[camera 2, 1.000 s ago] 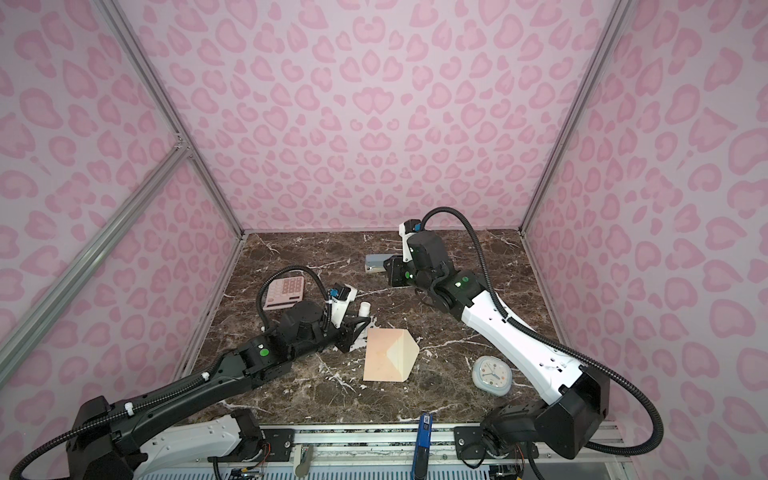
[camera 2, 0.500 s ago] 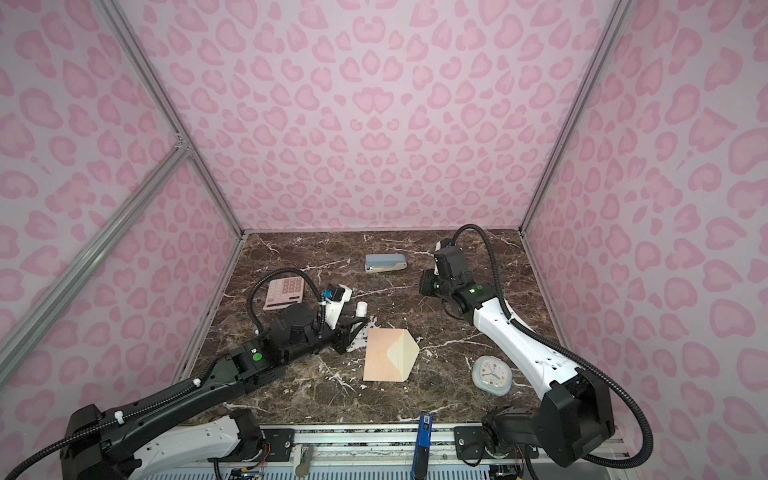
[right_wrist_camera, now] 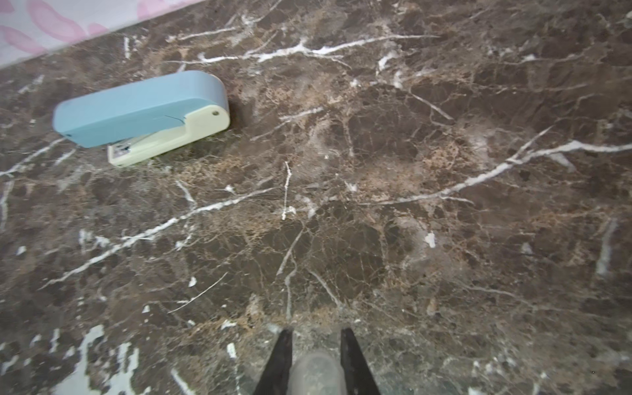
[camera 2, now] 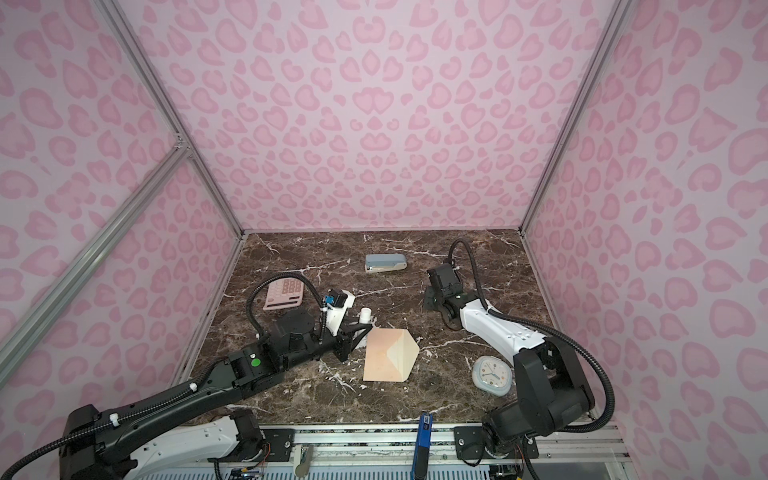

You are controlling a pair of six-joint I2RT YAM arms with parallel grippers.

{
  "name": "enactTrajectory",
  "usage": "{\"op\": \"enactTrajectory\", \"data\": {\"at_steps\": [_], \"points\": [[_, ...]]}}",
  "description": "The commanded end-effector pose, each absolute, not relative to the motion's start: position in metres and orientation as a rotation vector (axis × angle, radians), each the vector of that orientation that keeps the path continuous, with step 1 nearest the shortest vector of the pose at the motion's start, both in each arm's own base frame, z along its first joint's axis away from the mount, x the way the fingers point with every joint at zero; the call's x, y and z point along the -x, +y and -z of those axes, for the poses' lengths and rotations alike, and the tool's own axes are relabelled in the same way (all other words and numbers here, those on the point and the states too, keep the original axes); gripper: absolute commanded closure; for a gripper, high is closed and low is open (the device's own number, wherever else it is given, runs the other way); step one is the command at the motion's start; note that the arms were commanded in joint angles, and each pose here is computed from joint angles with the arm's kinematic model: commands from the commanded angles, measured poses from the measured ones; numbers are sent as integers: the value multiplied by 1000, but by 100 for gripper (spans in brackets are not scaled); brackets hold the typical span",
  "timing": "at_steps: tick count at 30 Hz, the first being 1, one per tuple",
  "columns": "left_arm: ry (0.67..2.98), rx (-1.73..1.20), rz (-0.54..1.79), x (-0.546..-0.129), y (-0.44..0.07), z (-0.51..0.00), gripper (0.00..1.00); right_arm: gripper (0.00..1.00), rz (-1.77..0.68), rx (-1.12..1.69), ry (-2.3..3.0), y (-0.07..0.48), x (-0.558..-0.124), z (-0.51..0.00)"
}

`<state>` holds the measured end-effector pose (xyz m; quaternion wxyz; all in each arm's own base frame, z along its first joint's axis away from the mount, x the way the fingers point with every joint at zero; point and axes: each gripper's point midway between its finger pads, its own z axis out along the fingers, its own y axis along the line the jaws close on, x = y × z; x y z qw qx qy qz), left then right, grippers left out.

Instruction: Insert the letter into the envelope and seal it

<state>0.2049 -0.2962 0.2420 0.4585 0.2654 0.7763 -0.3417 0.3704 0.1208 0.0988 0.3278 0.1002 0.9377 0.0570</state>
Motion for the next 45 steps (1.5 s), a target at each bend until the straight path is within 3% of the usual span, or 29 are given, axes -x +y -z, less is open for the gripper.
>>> {"op": "enactTrajectory", "data": {"at_steps": [1,16,45], "points": [[1872,-627,851,-208,-298,-253,96,79,-108,-302,2397,116,-384,-95],[1873,-628,852,-206,-298,-251,96,75,-8,-277,2455,113,-385,-48],[1875,-623,847,-204,-293,-253,96,68,69,-253,2496,110,-372,-15]]}}
